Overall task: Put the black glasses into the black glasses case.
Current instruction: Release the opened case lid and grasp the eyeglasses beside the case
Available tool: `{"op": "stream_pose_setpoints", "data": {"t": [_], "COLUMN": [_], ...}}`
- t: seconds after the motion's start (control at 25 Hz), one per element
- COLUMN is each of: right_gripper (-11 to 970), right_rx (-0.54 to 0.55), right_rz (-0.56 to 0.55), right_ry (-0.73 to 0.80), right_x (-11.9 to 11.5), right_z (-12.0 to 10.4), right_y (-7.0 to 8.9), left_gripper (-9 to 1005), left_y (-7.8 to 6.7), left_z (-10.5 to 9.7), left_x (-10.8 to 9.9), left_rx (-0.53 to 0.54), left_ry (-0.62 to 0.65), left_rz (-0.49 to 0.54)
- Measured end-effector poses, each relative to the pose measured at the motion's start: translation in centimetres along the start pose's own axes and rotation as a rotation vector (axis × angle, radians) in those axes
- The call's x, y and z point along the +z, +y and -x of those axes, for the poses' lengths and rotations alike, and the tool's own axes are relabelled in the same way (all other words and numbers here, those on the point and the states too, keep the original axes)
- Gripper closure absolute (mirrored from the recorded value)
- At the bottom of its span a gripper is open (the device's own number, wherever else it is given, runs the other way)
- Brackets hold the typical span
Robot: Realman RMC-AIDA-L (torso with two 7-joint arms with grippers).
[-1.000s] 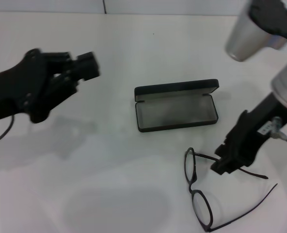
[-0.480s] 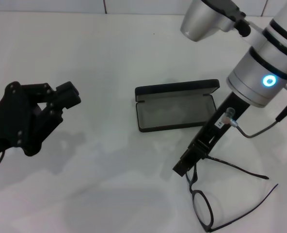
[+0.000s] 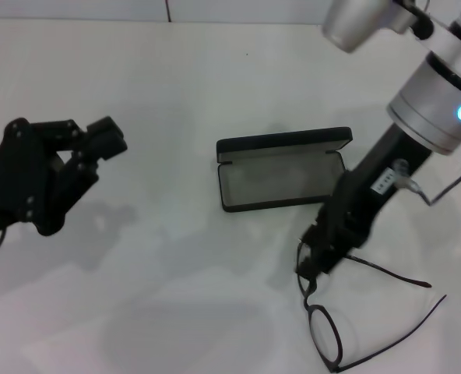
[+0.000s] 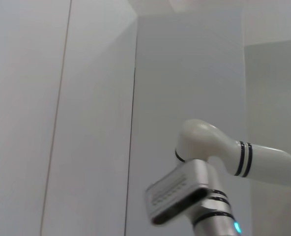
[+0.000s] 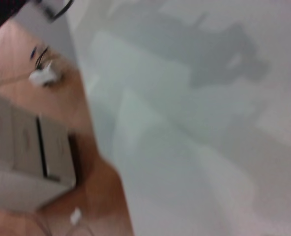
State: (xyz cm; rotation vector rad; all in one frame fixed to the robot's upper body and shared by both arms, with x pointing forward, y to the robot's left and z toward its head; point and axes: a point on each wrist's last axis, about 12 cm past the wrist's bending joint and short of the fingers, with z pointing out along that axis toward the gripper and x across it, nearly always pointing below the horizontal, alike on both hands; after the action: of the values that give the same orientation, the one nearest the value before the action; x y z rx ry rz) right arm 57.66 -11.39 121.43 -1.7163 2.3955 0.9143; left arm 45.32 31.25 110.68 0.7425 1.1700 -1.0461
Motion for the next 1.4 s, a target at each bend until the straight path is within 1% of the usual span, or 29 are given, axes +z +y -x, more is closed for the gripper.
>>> {"op": "stream_pose_setpoints", "data": {"t": [0.04,0.24,0.32,0.4,0.44,0.72,0.76,0.92,1.08,1.24,1.4], "right_gripper": [569,405,413,413,414,415,415,416,419,424,430], "right_rx": [-0.058,-0.258,-0.342,-0.446,-0.49,-0.761,-0.779,-0.907,-1.036,-1.119,-1.14], "right_rz": [0.0,-0.022,-0.051,-0.109,-0.133,-0.281,-0.29,-0.326,-0.358,-0.362,-0.367], "right_ry": [0.021,0.073,0.084,0.117,0.141,0.349,0.364,0.439,0.46,0.466,0.473], "right_x": [-0.1,0.2,0.1,0.0,0.1,1.8,1.9,3.0,3.7,4.2,4.2], "right_z": [-0.3,-1.7,-2.1,-2.1,-2.0,-0.2,0.0,1.1,1.2,0.8,0.9], "right_y": [0.0,-0.4,-0.4,-0.1,0.2,2.2,2.4,3.4,4.0,4.1,4.2], "left_gripper": [926,926,926,926,926,926,926,926,926,926,926], "left_y": [0.1,0.3,0.4,0.4,0.3,0.3,0.3,0.4,0.1,-0.8,-2.3], "left_z": [0.1,0.1,-0.2,-0.4,-0.8,-1.8,-1.9,-2.2,-2.2,-2.2,-2.6], "left_x": [-0.1,-0.2,-0.2,-0.2,-0.4,-0.3,-0.3,-0.5,-1.1,-2.7,-4.5], "left_rx": [0.005,0.009,-0.005,-0.017,-0.031,-0.03,-0.027,-0.015,-0.01,-0.01,-0.041], "left_ry": [-0.004,-0.023,-0.029,-0.034,-0.041,-0.031,-0.028,-0.01,-0.005,0.014,0.094], "left_rz": [0.009,0.048,0.059,0.07,0.095,0.151,0.158,0.187,0.198,0.218,0.189]}}
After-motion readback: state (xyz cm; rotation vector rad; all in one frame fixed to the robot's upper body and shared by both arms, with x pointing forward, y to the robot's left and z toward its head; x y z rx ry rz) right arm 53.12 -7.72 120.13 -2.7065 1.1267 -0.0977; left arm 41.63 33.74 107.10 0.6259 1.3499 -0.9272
